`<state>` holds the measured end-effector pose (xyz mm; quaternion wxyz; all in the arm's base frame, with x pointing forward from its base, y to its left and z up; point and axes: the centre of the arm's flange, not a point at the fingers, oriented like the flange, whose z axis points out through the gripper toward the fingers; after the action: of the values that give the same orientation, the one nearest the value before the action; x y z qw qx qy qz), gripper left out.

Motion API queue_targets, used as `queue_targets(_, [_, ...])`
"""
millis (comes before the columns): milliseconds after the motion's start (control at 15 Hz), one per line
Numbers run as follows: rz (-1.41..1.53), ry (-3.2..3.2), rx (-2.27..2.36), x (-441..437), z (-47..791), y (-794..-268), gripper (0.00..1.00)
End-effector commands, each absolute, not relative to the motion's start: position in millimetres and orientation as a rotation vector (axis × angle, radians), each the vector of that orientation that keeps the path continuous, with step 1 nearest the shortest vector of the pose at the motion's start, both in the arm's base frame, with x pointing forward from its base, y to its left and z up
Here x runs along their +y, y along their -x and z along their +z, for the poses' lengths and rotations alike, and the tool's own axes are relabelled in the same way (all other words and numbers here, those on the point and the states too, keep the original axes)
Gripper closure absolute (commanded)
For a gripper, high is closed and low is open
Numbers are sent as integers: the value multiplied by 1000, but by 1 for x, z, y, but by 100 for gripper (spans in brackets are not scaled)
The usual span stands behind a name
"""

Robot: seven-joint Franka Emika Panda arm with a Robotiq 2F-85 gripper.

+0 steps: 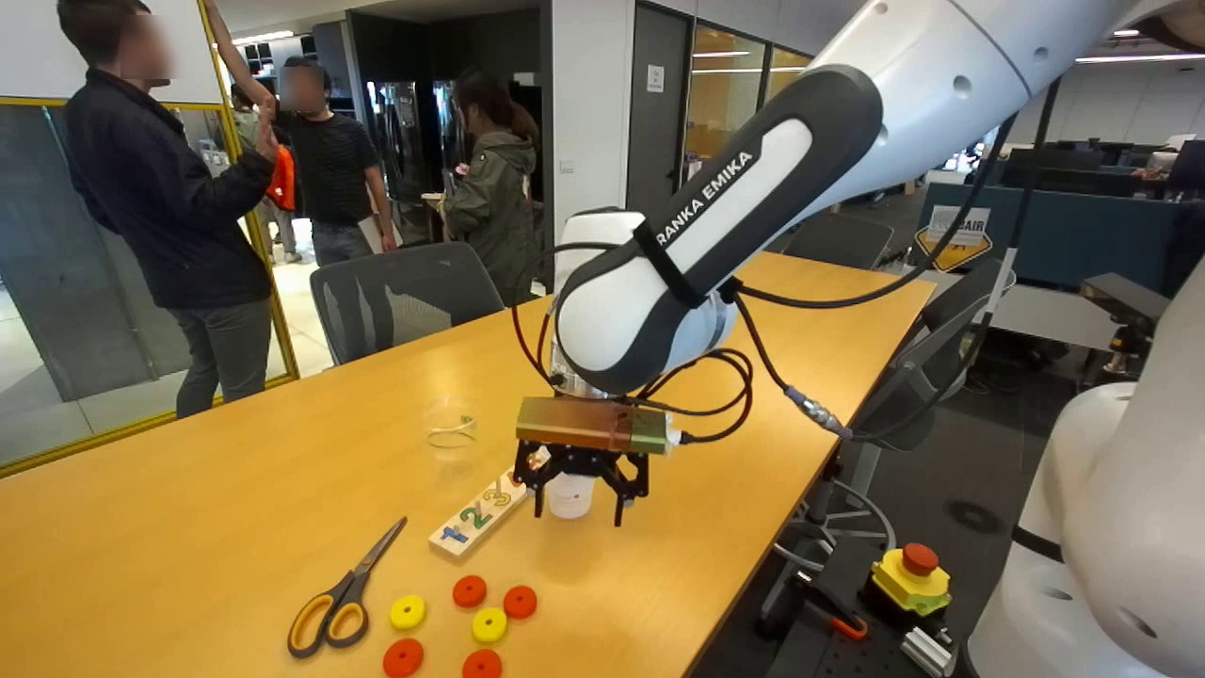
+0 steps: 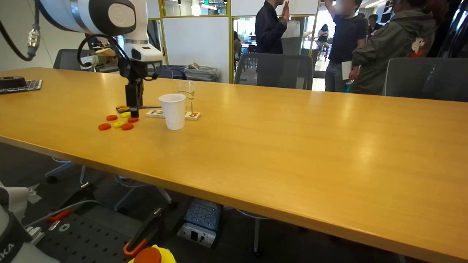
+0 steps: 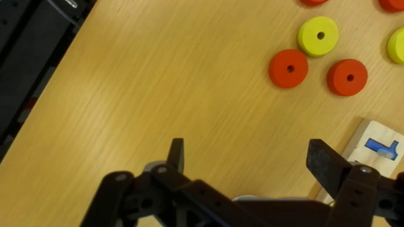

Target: Pick up the orange and yellow objects from the table and put them in the two cups

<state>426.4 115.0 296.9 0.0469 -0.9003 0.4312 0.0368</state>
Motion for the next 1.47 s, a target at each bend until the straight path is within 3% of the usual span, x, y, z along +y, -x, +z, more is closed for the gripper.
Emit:
queue_targets(0, [63,2602,1584,128,272,-407,0])
queue_targets(400, [160,2453,1890,172,230,-407,0])
queue_targets(1400, [11,2343,1913,195,242,-425,0])
